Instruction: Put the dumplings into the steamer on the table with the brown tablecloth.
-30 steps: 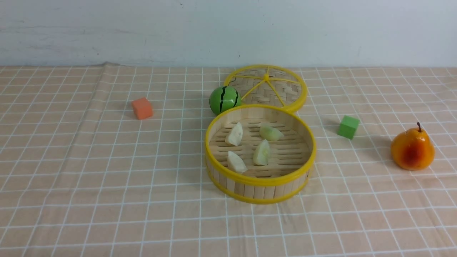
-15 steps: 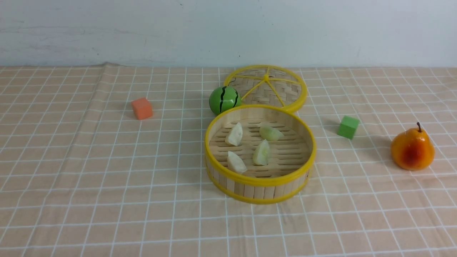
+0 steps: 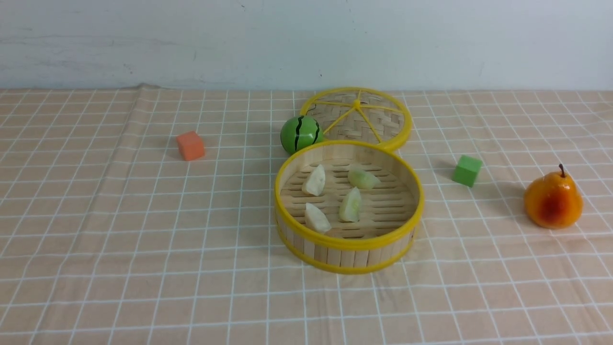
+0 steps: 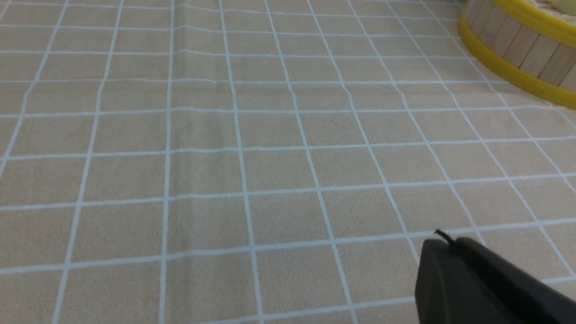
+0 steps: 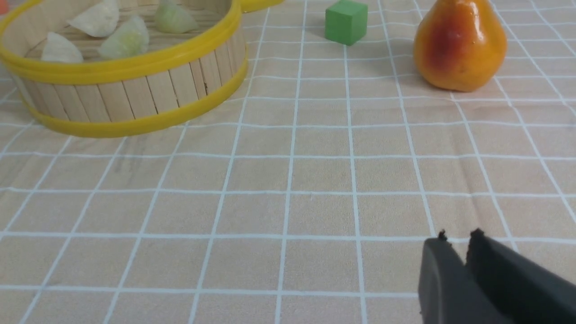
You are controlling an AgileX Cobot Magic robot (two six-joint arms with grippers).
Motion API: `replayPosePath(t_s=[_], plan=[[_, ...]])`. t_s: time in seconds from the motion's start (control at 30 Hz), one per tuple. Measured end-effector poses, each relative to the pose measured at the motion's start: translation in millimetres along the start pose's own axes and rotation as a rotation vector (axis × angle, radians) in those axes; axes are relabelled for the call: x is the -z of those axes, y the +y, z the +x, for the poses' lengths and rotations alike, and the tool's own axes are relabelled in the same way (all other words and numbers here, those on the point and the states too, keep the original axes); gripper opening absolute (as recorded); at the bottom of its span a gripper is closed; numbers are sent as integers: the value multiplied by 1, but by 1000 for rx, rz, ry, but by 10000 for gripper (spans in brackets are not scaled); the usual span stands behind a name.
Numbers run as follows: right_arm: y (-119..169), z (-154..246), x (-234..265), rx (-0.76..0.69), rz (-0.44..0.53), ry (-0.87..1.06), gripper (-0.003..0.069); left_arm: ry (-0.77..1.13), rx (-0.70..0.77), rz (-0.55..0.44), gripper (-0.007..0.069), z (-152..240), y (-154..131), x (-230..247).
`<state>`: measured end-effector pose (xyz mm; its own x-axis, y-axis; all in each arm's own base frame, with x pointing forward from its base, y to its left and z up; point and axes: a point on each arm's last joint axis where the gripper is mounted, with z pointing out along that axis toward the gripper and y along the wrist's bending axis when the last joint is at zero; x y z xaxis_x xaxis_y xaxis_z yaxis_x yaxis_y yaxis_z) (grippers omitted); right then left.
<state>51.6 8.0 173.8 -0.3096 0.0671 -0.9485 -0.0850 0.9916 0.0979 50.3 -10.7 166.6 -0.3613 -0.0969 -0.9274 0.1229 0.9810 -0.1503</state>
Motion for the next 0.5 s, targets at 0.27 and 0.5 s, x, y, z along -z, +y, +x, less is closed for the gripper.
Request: replayPosePath(t_s=[0.27,0.5], plan=[[0,0,0,1,0,0,102,0,-1,0,-14,0,0,0],[0,0,0,1,0,0,109,0,-1,0,-13,0,0,0]])
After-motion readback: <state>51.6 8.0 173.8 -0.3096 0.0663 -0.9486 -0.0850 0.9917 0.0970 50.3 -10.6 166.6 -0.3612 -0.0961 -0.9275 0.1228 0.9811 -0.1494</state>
